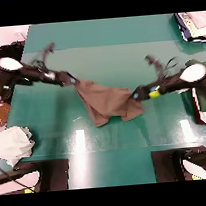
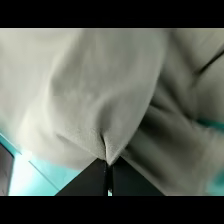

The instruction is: Fold the shirts.

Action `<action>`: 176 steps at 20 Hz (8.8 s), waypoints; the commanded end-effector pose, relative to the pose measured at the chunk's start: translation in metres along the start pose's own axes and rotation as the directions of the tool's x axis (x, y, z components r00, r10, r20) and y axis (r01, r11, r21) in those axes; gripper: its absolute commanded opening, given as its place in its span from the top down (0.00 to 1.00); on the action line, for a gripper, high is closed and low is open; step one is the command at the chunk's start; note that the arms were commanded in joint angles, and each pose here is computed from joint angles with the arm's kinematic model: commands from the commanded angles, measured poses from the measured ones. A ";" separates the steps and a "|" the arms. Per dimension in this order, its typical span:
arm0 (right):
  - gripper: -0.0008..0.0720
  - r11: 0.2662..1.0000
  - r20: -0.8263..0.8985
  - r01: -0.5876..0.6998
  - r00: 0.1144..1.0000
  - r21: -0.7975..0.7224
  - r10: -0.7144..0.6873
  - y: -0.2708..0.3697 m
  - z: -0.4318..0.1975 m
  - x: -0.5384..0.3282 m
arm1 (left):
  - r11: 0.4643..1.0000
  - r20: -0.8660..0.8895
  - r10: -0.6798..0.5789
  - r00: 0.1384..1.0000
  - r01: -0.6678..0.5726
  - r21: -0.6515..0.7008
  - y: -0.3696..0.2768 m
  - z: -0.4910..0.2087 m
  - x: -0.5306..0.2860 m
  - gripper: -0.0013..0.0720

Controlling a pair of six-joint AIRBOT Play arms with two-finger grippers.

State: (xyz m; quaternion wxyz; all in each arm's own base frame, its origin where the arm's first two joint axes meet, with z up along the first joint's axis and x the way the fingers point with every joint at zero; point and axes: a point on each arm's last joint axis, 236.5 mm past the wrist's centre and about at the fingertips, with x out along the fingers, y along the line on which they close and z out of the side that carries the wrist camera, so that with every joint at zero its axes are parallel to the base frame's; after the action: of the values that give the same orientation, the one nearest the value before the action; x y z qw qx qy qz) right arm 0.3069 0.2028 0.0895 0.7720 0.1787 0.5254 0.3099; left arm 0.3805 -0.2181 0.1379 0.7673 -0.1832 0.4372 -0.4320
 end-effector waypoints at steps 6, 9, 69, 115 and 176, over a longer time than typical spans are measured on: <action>0.96 0.976 0.396 0.034 0.917 -0.213 0.055 0.120 0.055 -0.191 | 0.815 0.391 -0.092 0.916 -0.156 0.558 -0.269 0.028 -0.200 0.94; 0.96 0.981 0.365 0.017 0.929 -0.192 0.055 0.129 0.044 -0.199 | 0.764 0.435 -0.088 0.896 -0.220 0.606 -0.299 0.017 -0.227 0.94; 0.40 0.944 -0.169 0.085 0.985 0.318 -0.032 -0.022 -0.072 0.022 | 0.908 -0.015 0.330 0.944 -0.322 -0.268 0.125 -0.061 0.003 0.94; 0.96 0.930 0.370 0.079 0.903 0.360 -0.220 -0.055 -0.001 -0.060 | 0.899 0.095 0.435 0.896 -0.424 -0.113 0.075 0.014 -0.171 0.94; 0.96 0.887 0.376 0.387 0.805 0.254 -0.459 -0.215 0.243 -0.046 | 0.869 0.376 0.480 0.793 -0.371 -0.327 0.253 0.084 -0.105 0.94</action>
State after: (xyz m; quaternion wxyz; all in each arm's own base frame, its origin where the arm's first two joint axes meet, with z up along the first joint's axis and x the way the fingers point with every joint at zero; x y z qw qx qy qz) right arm 0.5745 0.0244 0.0866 0.8921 0.1941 0.4057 0.0426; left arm 0.5499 -0.0066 0.0817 0.8848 -0.2998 0.3238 -0.1495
